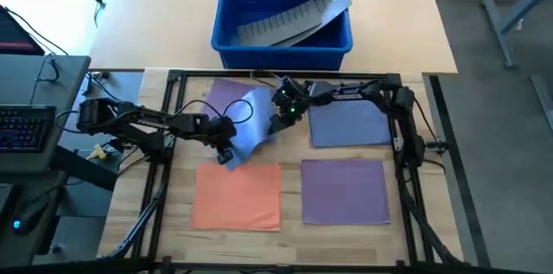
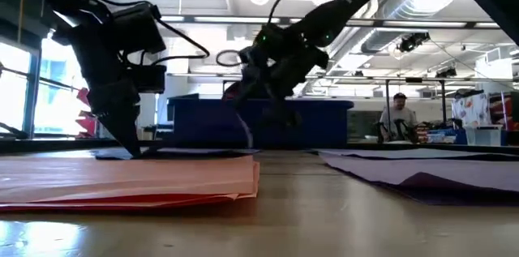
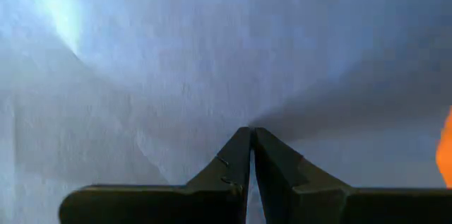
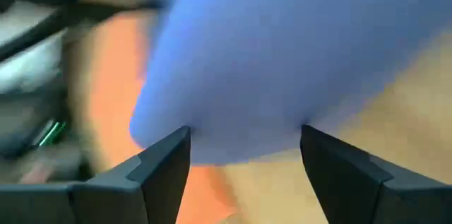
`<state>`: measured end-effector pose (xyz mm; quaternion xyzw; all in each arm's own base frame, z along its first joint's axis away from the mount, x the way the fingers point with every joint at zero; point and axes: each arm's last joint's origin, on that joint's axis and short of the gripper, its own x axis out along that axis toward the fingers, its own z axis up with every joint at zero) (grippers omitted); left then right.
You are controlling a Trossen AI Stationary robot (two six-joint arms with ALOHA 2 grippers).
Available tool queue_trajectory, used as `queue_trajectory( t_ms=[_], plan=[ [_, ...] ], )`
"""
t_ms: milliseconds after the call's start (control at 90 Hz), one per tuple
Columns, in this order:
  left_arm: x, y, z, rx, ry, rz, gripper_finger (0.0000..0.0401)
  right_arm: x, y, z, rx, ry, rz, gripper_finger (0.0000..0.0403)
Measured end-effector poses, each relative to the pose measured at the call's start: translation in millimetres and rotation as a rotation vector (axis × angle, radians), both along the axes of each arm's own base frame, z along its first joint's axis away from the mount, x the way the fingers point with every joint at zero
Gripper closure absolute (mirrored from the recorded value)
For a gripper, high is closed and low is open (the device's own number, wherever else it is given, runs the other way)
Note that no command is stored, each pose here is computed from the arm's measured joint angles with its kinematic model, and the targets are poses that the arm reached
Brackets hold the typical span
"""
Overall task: Organize paper
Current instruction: Stack the blue paper on top of the blue paper
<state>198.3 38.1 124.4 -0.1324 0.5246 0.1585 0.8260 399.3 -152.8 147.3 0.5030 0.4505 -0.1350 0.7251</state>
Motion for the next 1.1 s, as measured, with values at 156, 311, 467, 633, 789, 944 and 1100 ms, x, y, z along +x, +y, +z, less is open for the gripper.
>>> queue_trajectory(
  t_ms=[156, 311, 467, 633, 789, 944, 1100],
  plan=[
    [-0.1, 0.0, -0.1, -0.001, 0.001, 0.003, 0.0401, -5.5, -1.9, -4.9, -0.107, 0.128, -0.111, 0.0156],
    [-0.2, 0.0, -0.3, -0.001, 0.002, 0.002, 0.0401, -3.8, -4.3, -16.3, -0.097, 0.148, -0.115, 0.0156],
    [-0.1, 0.0, -0.3, -0.001, 0.001, 0.002, 0.0401, 4.0, -3.7, -24.9, -0.026, 0.052, -0.02, 0.0156],
    [-0.1, 0.0, -0.3, -0.002, 0.002, 0.002, 0.0401, 5.4, 0.0, -4.5, -0.03, 0.038, 0.023, 0.0156],
    [-0.2, 0.0, -0.3, -0.002, 0.002, 0.002, 0.0401, 2.4, -4.8, 26.6, -0.134, 0.086, 0.001, 0.0156],
    [-0.2, -0.1, -0.4, -0.002, 0.002, 0.002, 0.0401, -6.1, -12.2, 23.3, -0.247, 0.2, -0.031, 0.0156],
    [-0.2, -0.1, -0.4, -0.002, 0.002, 0.002, 0.0401, -21.6, -19.6, -1.5, -0.204, 0.262, -0.071, 0.0156]
  ],
)
